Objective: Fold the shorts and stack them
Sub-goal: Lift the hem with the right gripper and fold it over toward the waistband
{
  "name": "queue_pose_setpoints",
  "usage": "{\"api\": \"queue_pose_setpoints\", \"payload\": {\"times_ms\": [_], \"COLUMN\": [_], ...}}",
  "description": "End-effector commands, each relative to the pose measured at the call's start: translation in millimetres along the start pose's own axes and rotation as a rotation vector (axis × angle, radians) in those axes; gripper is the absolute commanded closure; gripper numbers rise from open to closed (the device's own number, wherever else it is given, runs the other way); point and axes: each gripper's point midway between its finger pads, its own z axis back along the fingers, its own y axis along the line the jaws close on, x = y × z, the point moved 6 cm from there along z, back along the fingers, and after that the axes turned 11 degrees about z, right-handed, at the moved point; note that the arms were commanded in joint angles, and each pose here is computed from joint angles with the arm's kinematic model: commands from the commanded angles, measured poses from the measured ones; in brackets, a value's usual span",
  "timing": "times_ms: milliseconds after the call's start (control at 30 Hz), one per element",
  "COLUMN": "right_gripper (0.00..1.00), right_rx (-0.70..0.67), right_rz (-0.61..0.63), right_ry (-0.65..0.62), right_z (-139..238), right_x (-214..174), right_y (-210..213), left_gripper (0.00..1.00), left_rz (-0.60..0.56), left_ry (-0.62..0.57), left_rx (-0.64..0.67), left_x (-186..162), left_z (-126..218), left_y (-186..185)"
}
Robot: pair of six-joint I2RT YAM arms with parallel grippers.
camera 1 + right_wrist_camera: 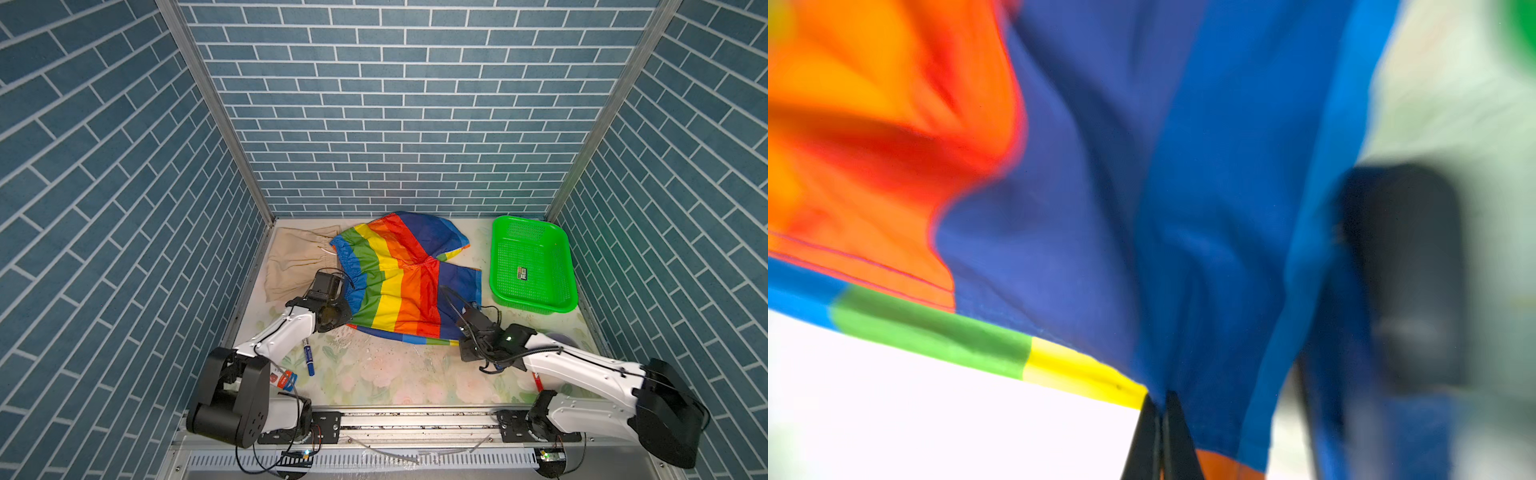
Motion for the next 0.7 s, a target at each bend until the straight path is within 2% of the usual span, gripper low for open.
{"api": "queue_pose_setpoints", "payload": {"times_ms": [0, 100, 267, 467, 667], "right_gripper": [1.0, 1.0, 1.0, 1.0, 1.0], "right_rx": [-0.185, -0.23, -0.279, -0.305, -0.411], "right_rz": [0.001, 0.008, 0.034, 0.018, 0.091], "right_ry": [-0.05, -0.138, -0.21, -0.299, -0.427], "right_z": [38.9, 67.8, 102.7, 134.9, 150.9], "right_x": [7.6, 24.2, 43.0, 54.7, 85.0], "right_y": [-35.6, -44.8, -52.9, -61.9, -64.7], "left_gripper": [1.0, 1.0, 1.0, 1.0, 1.0], "left_rz": [-0.026, -0.028, -0.046, -0.064, -0.107], "left_ry": [-0.083, -0.104, -0.113, -0.16, -0.227], "left_rx": [0.019, -0.035, -0.105, -0.16, -0.185], "left_x": [13.5, 14.8, 11.1, 11.8, 30.6], "left_z": [32.7, 58.4, 95.0, 138.3, 165.5], "left_y": [-2.6, -11.1, -28.1, -41.1, -59.9]}}
